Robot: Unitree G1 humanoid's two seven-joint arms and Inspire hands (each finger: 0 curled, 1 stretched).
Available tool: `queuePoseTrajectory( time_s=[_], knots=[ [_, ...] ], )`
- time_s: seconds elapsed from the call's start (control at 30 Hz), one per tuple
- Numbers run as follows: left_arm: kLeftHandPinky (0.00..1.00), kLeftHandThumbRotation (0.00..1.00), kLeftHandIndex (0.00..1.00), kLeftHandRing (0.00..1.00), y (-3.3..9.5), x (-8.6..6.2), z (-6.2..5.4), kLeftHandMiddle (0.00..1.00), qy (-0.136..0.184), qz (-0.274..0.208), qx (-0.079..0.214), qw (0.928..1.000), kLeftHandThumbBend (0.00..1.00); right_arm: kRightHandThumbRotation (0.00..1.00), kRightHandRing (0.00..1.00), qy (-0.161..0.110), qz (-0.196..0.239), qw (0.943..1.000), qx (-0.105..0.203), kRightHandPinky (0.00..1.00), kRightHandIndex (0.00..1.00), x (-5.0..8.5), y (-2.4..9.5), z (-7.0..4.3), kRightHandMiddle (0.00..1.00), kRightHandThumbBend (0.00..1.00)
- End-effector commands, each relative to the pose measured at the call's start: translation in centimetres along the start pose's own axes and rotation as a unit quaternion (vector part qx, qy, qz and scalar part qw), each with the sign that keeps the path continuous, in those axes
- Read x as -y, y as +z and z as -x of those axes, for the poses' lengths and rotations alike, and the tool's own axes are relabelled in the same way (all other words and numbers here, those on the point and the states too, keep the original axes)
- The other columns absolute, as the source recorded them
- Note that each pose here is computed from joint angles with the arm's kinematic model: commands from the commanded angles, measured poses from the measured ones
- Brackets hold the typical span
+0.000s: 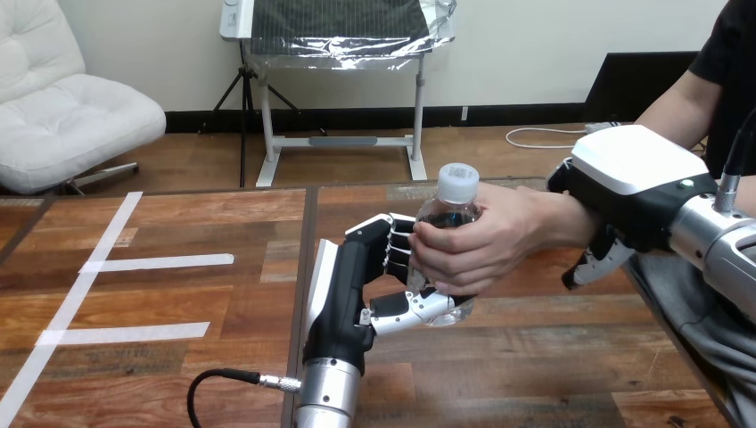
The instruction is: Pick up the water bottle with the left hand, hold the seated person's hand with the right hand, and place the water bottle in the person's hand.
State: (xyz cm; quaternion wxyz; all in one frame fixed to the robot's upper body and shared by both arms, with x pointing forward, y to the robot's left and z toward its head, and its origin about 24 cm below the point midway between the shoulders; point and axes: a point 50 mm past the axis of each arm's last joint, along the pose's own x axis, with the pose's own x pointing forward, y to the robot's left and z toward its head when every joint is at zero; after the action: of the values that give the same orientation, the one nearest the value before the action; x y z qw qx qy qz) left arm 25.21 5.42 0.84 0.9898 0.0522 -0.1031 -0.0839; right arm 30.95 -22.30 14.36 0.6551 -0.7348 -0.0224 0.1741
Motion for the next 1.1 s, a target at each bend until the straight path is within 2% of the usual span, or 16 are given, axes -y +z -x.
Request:
queuePoseTrajectory(
  time_s=[0.0,0.13,0.2,0.5,0.77,1.07],
  knots=[
    [0.55,0.17,0.72,0.66,6.01,4.75,-3.6,0.7,-0.051,0.042,0.104,0.9924,0.67,0.02,0.62,-0.032,0.021,0.9977,-0.056,0.53,0.7,1.53,-2.9,0.64,0.69,0.83],
    [0.68,0.26,0.81,0.76,5.98,4.77,-3.57,0.78,-0.067,0.023,0.098,0.9926,0.7,0.03,0.68,-0.031,0.018,0.998,-0.053,0.57,0.75,1.53,-2.93,0.7,0.74,0.84],
    [0.79,0.31,0.88,0.84,5.99,4.77,-3.57,0.85,-0.072,0.015,0.097,0.9925,0.72,0.04,0.73,-0.031,0.015,0.9981,-0.051,0.61,0.78,1.54,-2.95,0.72,0.78,0.84],
    [0.97,0.45,0.99,0.98,6.04,4.71,-3.65,0.98,-0.099,-0.025,0.094,0.9904,0.8,0.07,0.83,-0.028,0.022,0.9983,-0.045,0.72,0.84,1.56,-2.98,0.81,0.87,0.85],
    [1.0,0.54,1.0,1.0,6.08,4.59,-3.73,1.0,-0.129,-0.048,0.087,0.9867,0.92,0.11,0.91,-0.024,0.022,0.9985,-0.045,0.81,0.88,1.53,-2.99,0.85,0.92,0.84],
    [1.0,0.6,1.0,1.0,6.0,4.42,-3.77,1.0,-0.165,-0.077,0.072,0.9807,0.99,0.12,0.95,-0.019,0.019,0.9986,-0.046,0.86,0.9,1.38,-3.07,0.78,0.96,0.85]
  ],
)
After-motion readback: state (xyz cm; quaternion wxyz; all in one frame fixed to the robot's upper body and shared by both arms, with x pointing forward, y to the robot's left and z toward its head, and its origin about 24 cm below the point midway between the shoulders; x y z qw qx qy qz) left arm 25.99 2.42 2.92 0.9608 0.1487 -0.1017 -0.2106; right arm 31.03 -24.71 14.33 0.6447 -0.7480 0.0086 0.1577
